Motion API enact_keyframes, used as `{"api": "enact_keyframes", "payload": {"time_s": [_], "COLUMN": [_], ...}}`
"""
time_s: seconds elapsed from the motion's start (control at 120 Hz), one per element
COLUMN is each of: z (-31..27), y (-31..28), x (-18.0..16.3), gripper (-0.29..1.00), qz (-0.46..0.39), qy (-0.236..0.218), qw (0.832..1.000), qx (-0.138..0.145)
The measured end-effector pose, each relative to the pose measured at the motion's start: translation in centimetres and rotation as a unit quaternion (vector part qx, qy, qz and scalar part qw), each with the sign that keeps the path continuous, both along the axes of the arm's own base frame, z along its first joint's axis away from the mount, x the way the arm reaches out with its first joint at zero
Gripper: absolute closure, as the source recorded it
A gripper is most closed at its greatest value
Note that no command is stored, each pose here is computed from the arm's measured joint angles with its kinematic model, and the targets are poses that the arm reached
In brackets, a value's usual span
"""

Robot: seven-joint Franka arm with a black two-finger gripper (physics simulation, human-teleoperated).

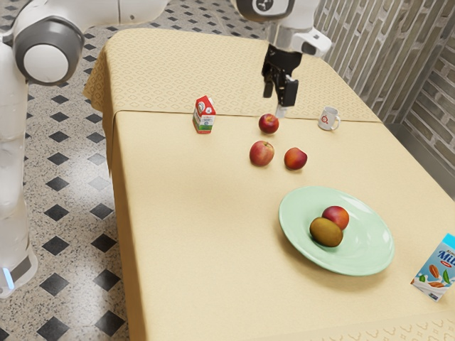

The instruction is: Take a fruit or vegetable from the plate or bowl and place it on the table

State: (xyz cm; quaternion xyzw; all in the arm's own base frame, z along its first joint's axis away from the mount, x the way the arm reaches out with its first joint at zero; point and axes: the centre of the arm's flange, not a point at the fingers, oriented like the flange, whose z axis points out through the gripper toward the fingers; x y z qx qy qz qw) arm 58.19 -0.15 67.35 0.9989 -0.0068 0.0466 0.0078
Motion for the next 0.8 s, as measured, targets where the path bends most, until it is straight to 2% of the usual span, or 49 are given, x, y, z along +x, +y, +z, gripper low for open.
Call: {"api": "enact_keyframes", "payload": {"time_s": [0.25,0.383,0.475,0.642,0.8], "z": [0.1,0.8,-1.4,-4.0,-5.2], "y": [0.4,-3.2,-5.9,-4.2,-5.1], "x": [0.0,0.6,2.5,7.1,9.2], "gripper": [0.0,0.0,0.0,0.0,0.0], "qz": [-0.001,-0.035,-0.057,-0.04,-0.044], "qy": [0.002,-0.024,-0.028,-0.061,-0.09], "qw": [1.0,0.999,0.998,0.997,0.995], "qx": [-0.003,0.022,0.028,0.028,0.019]}}
